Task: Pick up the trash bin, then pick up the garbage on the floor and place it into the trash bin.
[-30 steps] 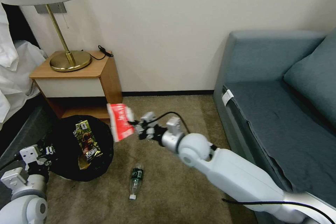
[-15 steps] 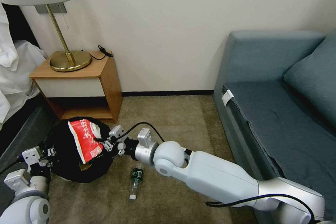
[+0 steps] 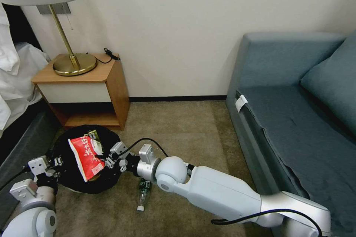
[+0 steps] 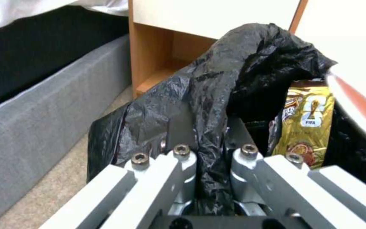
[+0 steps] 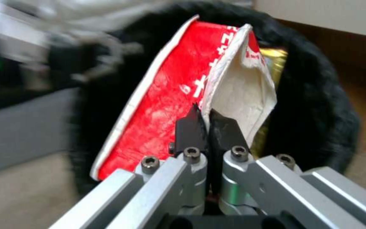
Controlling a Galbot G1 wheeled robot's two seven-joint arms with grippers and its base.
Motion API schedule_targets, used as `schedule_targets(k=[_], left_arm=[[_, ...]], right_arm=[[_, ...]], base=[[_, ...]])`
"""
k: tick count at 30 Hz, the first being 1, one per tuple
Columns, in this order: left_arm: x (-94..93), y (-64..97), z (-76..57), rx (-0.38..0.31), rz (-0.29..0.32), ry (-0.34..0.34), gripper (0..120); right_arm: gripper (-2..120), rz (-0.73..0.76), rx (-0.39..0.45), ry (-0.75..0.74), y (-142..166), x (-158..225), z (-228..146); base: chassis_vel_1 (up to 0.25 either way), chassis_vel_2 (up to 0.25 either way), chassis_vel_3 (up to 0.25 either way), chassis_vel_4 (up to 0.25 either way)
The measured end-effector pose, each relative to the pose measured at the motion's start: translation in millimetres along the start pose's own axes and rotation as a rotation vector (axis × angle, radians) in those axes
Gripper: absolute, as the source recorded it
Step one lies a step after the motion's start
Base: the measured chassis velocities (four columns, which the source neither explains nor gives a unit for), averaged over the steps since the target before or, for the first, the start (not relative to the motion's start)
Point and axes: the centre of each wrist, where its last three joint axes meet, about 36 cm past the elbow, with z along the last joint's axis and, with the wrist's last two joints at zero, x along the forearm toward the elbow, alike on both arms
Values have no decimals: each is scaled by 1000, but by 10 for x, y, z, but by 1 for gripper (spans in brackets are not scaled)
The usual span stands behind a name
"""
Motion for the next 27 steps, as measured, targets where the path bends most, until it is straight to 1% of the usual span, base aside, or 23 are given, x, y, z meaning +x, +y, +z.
schedule_targets(k=[1, 2, 3, 5, 6, 7, 8, 9, 10, 11, 13, 14, 15, 17, 18, 19, 20, 21, 23, 24, 26, 27], left_arm=[[0, -19, 9, -1, 5, 2, 5], [0, -19, 9, -1, 5, 2, 5], [1, -29, 15, -2, 8, 3, 5], [1, -31, 17, -3, 8, 3, 5], [0, -33, 23, -5, 9, 3, 5], [-3, -33, 28, -5, 8, 4, 5], [-3, -33, 28, -5, 8, 4, 5], [-8, -34, 33, -6, 8, 5, 5], [-19, -37, 29, -5, 9, 3, 5], [-19, -37, 29, -5, 9, 3, 5], [-34, -24, 13, -5, 7, -2, 5], [-34, -24, 13, -5, 7, -2, 5], [-48, 9, -10, -5, 1, -9, 5], [-67, 69, -43, -5, -12, -17, 5], [-67, 69, -43, -5, -12, -17, 5], [-72, 95, -55, -4, -17, -19, 5], [-75, 122, -69, -4, -21, -22, 5], [-75, 122, -69, -4, -21, -22, 5], [-75, 151, -85, -2, -25, -26, 5], [-75, 151, -85, -2, -25, -26, 5], [-74, 166, -92, -1, -35, -30, 5], [-71, 173, -103, 3, -47, -33, 5]], right_arm=[[0, 31, 9, 9, -56, -38, 54], [0, 31, 9, 9, -56, -38, 54], [8, 55, 10, 15, -86, -58, 86], [10, 60, 10, 16, -93, -63, 89], [16, 66, 8, 15, -104, -68, 89], [21, 68, 7, 15, -106, -68, 87], [21, 68, 7, 15, -106, -68, 87], [30, 70, 6, 16, -107, -67, 88], [35, 70, 7, 17, -110, -54, 90], [35, 70, 7, 17, -110, -54, 90], [42, 64, 9, 17, -109, -31, 83], [42, 64, 9, 17, -109, -31, 83], [51, 62, 8, 17, -110, -13, 74], [59, 63, 2, 18, -119, 4, 51], [59, 63, 2, 18, -119, 4, 51], [65, 65, -3, 22, -122, 11, 47], [73, 69, -8, 30, -124, 19, 55], [73, 69, -8, 30, -124, 19, 55], [82, 76, -18, 38, -131, 30, 45], [82, 76, -18, 38, -131, 30, 45], [90, 92, -27, 45, -142, 35, 31], [96, 112, -32, 62, -162, 42, 14]], base=[[0, 0, 0, 0], [0, 0, 0, 0], [0, 0, 0, 0], [0, 0, 0, 0], [0, 0, 0, 0], [0, 0, 0, 0], [0, 0, 0, 0], [0, 0, 0, 0], [0, 0, 0, 0], [0, 0, 0, 0], [0, 0, 0, 0], [0, 0, 0, 0], [0, 0, 0, 0], [0, 0, 0, 0], [0, 0, 0, 0], [0, 0, 0, 0], [0, 0, 0, 0], [0, 0, 0, 0], [0, 0, 0, 0], [0, 0, 0, 0], [0, 0, 0, 0], [0, 0, 0, 0]])
